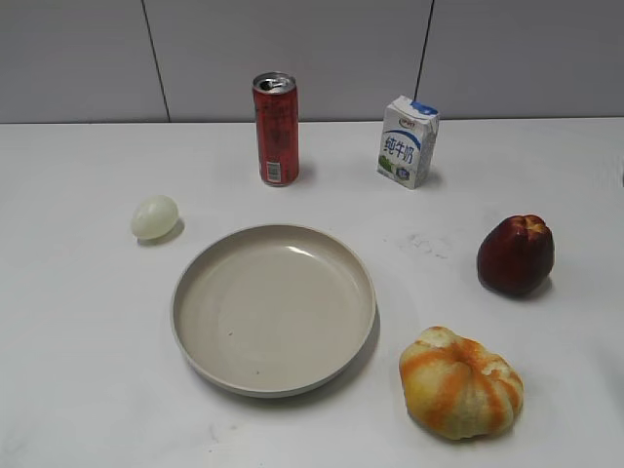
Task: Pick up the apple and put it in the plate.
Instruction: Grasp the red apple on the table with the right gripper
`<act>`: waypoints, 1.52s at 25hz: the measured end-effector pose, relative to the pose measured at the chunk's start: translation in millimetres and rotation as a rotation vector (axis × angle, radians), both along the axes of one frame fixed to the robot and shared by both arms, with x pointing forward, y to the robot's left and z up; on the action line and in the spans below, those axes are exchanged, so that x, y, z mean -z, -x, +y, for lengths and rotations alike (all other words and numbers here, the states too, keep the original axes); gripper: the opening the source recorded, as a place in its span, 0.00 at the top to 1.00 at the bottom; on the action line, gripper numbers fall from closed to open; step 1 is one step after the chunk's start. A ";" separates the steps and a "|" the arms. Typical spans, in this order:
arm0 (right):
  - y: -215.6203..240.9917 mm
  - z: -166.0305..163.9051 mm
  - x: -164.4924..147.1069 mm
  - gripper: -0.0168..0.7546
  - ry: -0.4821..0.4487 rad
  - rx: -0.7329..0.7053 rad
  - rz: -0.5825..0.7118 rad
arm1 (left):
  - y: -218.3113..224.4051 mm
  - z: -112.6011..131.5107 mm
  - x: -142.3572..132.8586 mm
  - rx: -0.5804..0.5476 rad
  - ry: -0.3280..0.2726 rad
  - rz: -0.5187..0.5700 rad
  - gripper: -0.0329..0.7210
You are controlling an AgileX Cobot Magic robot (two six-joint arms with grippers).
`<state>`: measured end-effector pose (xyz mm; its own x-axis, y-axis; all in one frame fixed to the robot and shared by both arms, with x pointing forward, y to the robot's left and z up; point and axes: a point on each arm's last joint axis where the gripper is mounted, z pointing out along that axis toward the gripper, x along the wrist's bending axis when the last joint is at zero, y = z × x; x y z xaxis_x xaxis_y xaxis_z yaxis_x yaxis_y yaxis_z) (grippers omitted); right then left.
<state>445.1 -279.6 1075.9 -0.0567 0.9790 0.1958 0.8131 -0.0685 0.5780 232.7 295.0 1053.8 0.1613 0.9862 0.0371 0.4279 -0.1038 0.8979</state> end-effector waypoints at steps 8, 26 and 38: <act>-89.9 6.5 34.8 0.15 0.023 -0.040 0.173 | 0.0 0.0 0.0 0.000 0.000 0.000 0.26; -157.1 34.2 144.9 0.15 0.129 -0.076 0.443 | 0.0 0.0 0.0 0.000 0.000 0.000 0.26; -169.1 51.6 127.8 0.20 0.145 -0.136 0.487 | 0.0 0.0 0.0 0.000 0.000 0.000 0.26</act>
<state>614.1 -228.0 948.0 -0.1216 0.9881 0.0942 0.9860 0.1093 0.1262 232.7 295.0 1053.8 0.1613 0.9862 0.0371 0.4279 -0.1038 0.8979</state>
